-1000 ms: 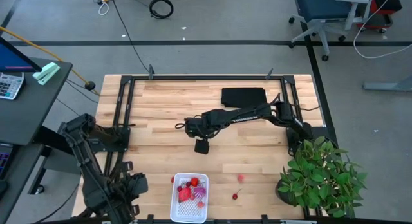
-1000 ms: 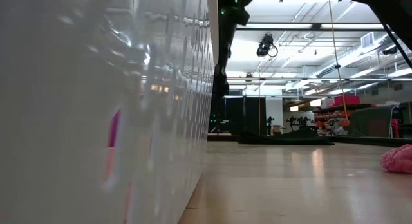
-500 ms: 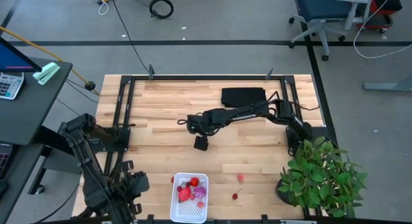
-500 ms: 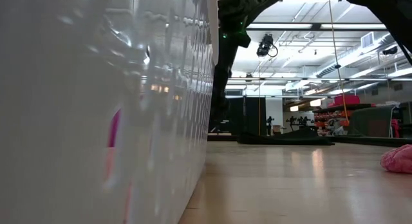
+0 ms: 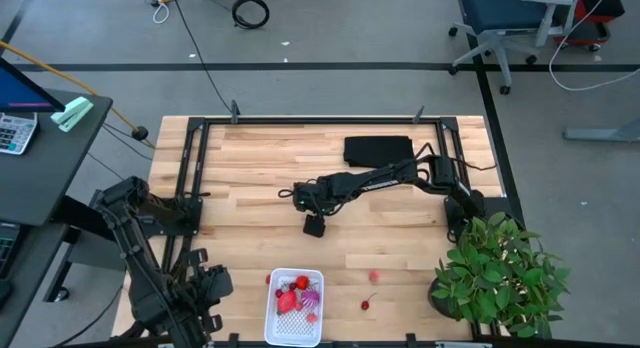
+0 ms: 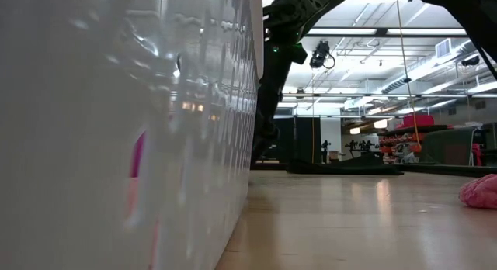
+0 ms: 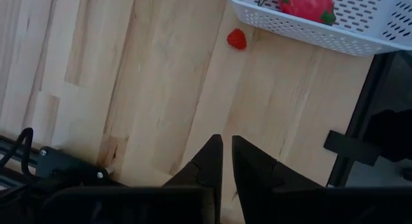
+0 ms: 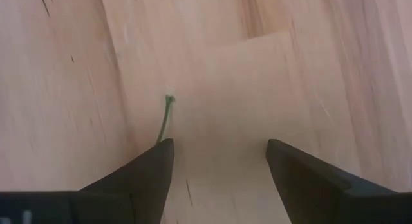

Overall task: Pick and placing Produce into tupperware
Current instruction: Put the top cherry into the white basket

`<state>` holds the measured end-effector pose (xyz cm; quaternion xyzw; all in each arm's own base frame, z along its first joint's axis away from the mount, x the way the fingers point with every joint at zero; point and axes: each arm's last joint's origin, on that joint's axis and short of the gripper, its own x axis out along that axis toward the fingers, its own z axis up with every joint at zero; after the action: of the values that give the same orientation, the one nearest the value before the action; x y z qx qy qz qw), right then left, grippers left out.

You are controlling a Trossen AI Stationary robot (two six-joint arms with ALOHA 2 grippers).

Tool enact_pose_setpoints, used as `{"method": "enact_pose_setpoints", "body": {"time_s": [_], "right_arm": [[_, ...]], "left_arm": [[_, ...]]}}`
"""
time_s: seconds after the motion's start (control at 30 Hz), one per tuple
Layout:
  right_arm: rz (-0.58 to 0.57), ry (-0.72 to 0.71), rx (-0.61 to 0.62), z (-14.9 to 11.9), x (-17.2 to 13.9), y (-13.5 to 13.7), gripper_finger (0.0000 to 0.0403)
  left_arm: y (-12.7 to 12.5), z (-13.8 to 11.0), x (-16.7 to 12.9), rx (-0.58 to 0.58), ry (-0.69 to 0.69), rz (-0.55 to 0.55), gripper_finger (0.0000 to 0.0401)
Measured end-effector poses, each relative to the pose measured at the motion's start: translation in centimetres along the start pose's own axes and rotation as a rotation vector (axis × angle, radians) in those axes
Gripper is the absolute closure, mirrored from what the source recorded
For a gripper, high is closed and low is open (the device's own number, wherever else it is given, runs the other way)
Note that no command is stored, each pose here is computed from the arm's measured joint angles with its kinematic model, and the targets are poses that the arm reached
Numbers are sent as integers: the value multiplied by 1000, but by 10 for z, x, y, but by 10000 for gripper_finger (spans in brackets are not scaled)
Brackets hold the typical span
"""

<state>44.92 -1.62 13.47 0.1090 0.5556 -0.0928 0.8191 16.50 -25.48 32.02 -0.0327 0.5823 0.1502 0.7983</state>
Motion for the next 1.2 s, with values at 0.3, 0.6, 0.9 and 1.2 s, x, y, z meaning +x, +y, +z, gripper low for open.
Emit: {"method": "enact_pose_setpoints", "body": {"time_s": [0.3,0.6,0.9,1.2], "right_arm": [[7,-10,23,-1,0,7,142],[-2,-25,-16,-4,0,23,146],[-2,-26,-60,-5,1,24,178],[-1,-41,25,-3,1,24,262]], "left_arm": [[0,0,0,0,0,0,369],[0,1,0,-1,-40,11,368],[0,2,0,-1,-61,17,378],[0,2,0,-19,-65,17,374]]}}
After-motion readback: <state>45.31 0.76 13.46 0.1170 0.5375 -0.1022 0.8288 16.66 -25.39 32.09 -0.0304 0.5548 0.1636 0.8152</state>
